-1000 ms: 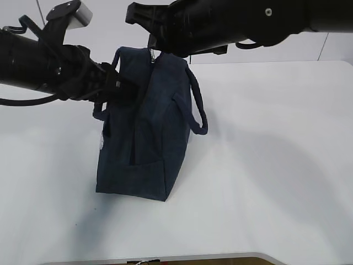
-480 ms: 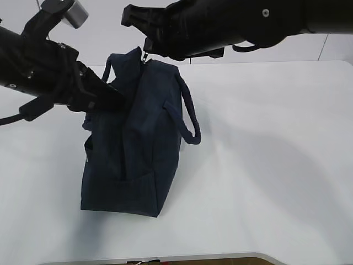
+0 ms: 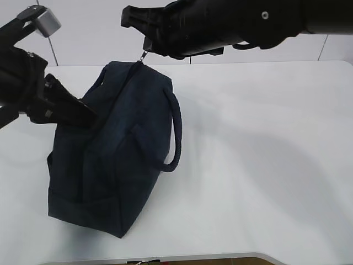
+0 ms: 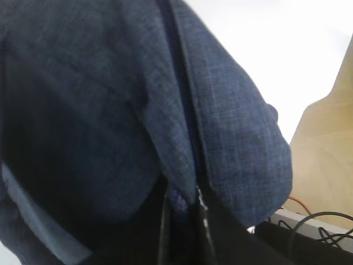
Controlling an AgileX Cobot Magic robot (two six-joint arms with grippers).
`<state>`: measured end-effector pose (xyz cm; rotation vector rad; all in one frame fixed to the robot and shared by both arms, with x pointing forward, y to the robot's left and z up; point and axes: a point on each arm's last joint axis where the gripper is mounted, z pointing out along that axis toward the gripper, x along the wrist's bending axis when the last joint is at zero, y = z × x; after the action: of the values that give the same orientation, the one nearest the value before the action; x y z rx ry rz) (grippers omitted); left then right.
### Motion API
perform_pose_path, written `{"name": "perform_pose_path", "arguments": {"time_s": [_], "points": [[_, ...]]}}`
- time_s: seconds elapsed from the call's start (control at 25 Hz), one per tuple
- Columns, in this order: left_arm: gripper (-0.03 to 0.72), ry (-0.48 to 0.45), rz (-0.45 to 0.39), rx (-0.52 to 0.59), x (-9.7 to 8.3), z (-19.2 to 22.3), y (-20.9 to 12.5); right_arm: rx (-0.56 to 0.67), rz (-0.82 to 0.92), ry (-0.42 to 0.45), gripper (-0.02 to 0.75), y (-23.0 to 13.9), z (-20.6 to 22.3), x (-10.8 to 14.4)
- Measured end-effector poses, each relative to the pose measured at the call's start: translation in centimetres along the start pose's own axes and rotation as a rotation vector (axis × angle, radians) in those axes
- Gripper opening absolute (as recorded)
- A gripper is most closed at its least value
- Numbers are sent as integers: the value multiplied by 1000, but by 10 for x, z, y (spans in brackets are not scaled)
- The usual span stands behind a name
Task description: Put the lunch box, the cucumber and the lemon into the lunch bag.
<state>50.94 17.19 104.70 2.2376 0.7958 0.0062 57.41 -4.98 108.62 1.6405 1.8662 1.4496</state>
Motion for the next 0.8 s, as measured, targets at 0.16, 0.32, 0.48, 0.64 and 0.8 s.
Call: {"name": "perform_pose_path", "arguments": {"time_s": [0.16,0.32,0.48,0.64,0.8], "points": [[17,-31,-68,25,9,-10,-8,-1,-15,-7,5,-1,5,-3],[16,-51,-117,42,12,-18,-14,9,-22,-18,5,-6,16,-8],[16,-35,-116,45,11,-27,-15,17,-36,-26,5,-9,29,-11],[17,-22,-132,46,11,-29,-15,10,-44,-21,5,-9,36,-10],[68,-3,-163,36,12,-29,-14,5,-44,-20,5,-8,36,-11]]}}
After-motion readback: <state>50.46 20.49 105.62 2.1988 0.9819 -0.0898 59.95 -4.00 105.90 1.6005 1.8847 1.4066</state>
